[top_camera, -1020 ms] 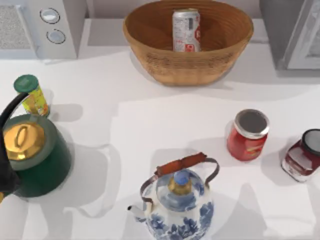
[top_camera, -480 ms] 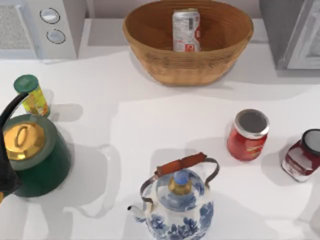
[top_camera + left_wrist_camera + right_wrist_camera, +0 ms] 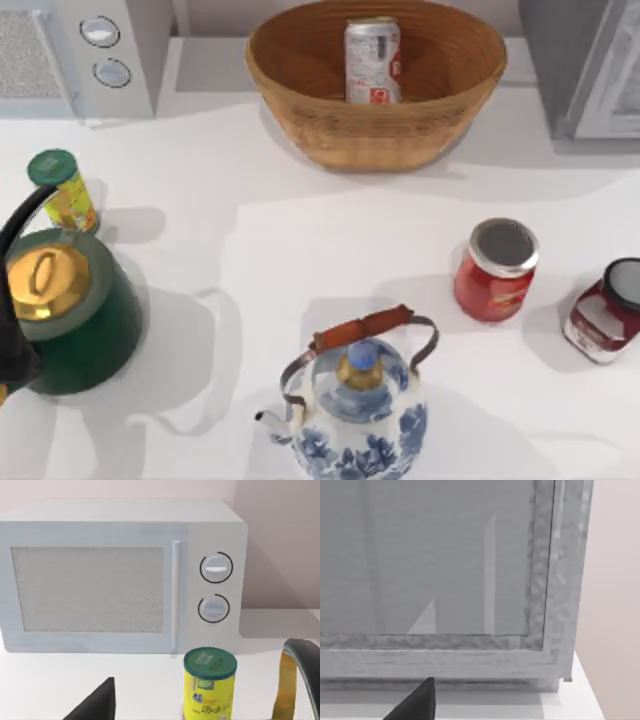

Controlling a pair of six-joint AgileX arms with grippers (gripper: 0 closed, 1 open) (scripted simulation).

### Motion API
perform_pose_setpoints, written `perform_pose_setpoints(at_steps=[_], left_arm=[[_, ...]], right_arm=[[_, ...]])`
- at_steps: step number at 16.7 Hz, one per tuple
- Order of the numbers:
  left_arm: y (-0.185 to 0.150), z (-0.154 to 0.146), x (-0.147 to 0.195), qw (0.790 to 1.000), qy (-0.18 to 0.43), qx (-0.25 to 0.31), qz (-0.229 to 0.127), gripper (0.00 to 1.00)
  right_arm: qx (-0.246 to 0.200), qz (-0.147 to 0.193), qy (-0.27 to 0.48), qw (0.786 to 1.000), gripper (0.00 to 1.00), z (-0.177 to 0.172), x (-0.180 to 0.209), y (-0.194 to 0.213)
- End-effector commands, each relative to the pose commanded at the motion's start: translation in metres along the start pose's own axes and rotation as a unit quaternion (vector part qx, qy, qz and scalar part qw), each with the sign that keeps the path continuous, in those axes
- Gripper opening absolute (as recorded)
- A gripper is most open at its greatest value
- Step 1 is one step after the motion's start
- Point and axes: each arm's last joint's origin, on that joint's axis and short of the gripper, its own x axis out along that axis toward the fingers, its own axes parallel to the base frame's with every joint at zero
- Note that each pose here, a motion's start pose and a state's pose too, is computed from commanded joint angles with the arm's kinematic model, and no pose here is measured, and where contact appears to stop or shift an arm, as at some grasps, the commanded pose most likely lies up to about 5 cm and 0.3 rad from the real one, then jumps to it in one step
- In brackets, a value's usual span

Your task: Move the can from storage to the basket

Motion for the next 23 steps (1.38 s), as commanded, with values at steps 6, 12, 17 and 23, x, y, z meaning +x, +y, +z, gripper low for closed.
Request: perform_pose_setpoints(at_steps=[6,12,17,23], left_arm=[[0.000,0.000,0.000,1.000,0.000,0.000,0.000,1.00],[0.000,0.000,0.000,1.000,0.000,0.000,0.000,1.00],[0.000,0.000,0.000,1.000,0.000,0.000,0.000,1.00],[0.000,0.000,0.000,1.000,0.000,0.000,0.000,1.00]], right_arm=[[0.002,-0.001,0.001,1.000,1.00,0.004,0.003,-0.005],[0.005,-0.004,0.002,1.000,1.00,0.065,0.024,-0.053],[0.019,-0.002,0.010,1.000,1.00,0.166,0.035,-0.076],[0.019,0.001,0.010,1.000,1.00,0.294,0.020,-0.040]])
